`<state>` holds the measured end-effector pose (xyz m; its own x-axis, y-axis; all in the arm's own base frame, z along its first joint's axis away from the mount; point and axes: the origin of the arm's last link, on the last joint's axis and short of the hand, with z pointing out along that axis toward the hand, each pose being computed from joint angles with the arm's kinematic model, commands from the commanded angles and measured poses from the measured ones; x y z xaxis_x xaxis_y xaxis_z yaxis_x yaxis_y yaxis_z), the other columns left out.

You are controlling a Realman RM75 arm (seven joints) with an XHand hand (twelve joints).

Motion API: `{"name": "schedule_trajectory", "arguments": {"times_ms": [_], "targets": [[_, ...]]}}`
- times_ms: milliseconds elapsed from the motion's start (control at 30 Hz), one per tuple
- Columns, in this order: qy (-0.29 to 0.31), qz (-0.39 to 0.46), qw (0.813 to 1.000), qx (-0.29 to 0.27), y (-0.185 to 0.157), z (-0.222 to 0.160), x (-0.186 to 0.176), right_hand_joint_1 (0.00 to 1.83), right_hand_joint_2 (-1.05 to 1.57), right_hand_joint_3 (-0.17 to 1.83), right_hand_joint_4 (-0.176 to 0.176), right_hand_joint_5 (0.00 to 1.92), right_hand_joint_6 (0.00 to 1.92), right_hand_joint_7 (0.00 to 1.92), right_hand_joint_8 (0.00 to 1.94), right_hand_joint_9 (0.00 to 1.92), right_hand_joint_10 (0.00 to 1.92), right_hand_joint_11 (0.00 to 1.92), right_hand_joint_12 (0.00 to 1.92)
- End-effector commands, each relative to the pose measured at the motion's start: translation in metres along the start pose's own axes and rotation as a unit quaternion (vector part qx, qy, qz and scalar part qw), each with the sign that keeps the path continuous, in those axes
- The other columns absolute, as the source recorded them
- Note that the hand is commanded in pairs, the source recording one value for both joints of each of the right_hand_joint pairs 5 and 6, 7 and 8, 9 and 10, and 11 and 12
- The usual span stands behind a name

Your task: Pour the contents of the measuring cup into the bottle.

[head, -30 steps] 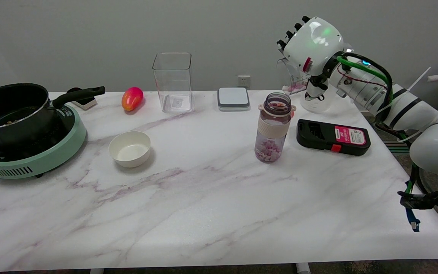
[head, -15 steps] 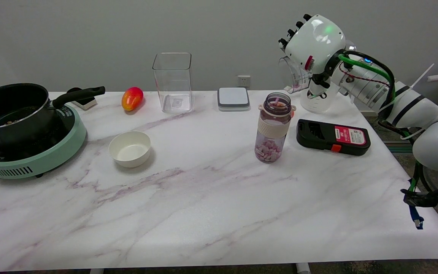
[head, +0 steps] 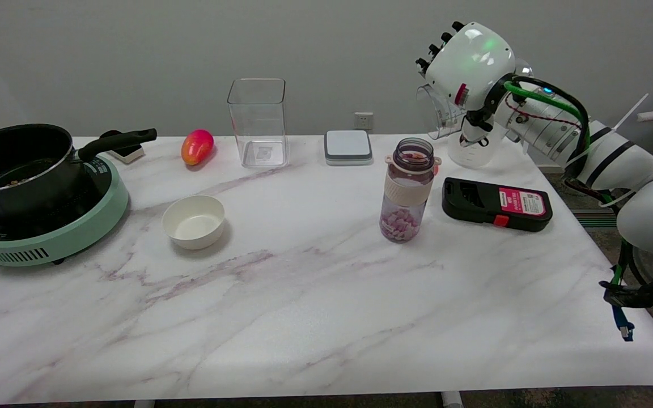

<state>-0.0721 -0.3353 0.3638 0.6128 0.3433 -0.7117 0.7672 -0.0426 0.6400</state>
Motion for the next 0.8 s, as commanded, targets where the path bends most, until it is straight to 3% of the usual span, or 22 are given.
{"name": "schedule_trajectory", "arguments": {"times_ms": [33,800], "targets": [[-0.003,-0.010,1.000,0.005,0.0020,0.0010,0.0003,1.43,1.27,0.32,0.000,1.92,1.92,1.83,1.83,1.59,1.59,1.35,1.35],[-0.007,-0.014,1.000,0.009,0.0100,0.0036,0.0022,1.42,1.28,0.33,0.000,1.92,1.92,1.84,1.84,1.59,1.59,1.35,1.35]]}}
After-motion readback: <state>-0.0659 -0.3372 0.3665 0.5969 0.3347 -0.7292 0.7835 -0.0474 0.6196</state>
